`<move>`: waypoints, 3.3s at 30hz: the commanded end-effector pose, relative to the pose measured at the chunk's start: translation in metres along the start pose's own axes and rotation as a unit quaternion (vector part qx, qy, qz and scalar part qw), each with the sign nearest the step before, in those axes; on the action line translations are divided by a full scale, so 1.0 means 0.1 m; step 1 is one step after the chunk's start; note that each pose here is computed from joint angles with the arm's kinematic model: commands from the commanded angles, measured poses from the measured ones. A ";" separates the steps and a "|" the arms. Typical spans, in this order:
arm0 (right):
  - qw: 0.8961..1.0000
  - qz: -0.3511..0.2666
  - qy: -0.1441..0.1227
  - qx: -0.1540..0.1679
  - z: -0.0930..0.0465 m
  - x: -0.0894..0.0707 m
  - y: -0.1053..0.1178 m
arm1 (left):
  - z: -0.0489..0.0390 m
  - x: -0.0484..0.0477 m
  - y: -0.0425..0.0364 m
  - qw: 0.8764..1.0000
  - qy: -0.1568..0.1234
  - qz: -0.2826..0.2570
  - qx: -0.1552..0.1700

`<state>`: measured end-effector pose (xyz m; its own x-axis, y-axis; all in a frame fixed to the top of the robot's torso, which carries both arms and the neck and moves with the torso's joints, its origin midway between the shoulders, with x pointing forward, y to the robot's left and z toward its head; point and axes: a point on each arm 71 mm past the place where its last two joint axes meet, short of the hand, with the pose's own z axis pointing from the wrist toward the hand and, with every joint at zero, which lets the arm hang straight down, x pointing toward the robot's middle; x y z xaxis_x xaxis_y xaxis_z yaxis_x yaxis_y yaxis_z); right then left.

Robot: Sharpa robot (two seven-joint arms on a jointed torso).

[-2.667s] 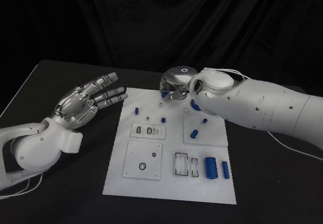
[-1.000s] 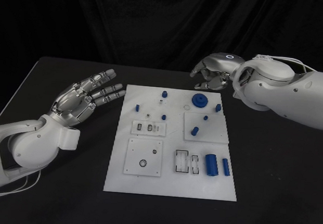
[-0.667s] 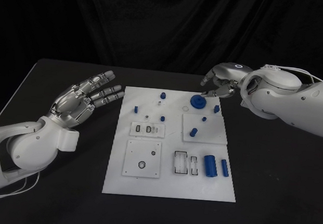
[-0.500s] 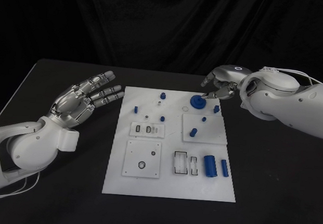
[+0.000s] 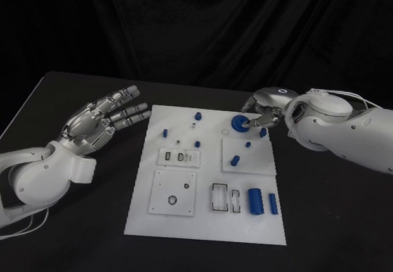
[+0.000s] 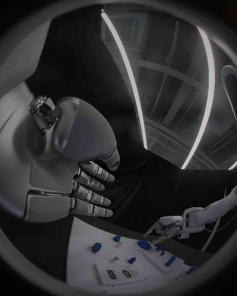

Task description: Assemble the parts on the task board

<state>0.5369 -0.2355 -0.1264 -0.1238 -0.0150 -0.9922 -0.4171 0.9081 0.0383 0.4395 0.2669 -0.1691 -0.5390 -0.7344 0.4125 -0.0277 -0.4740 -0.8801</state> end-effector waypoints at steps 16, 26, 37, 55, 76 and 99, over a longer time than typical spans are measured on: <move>1.000 -0.006 0.007 0.002 0.04 0.11 0.01 | 0.010 0.013 -0.028 1.000 0.009 -0.010 0.028; 1.000 -0.007 0.007 -0.003 0.08 0.21 0.03 | 0.006 0.008 -0.026 1.000 0.009 -0.010 0.025; 0.999 -0.028 -0.011 -0.011 0.08 0.25 0.09 | 0.004 0.002 -0.021 1.000 0.009 -0.010 0.021; 0.996 -0.021 -0.065 -0.054 -0.06 -0.14 0.40 | -0.014 -0.025 -0.032 1.000 0.004 -0.007 0.019; 0.990 -0.043 -0.040 -0.128 0.38 -0.17 1.13 | 0.038 -0.019 0.004 1.000 0.007 -0.009 0.016; 0.992 -0.063 -0.009 -0.112 0.55 0.02 1.23 | 0.059 -0.006 0.027 1.000 0.011 -0.012 0.014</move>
<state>0.5342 -0.0991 -0.1257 -0.0295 -0.0848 -0.9960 -0.6359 0.7703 -0.0468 0.4453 0.2640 -0.1720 -0.5463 -0.7257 0.4181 -0.0335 -0.4798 -0.8767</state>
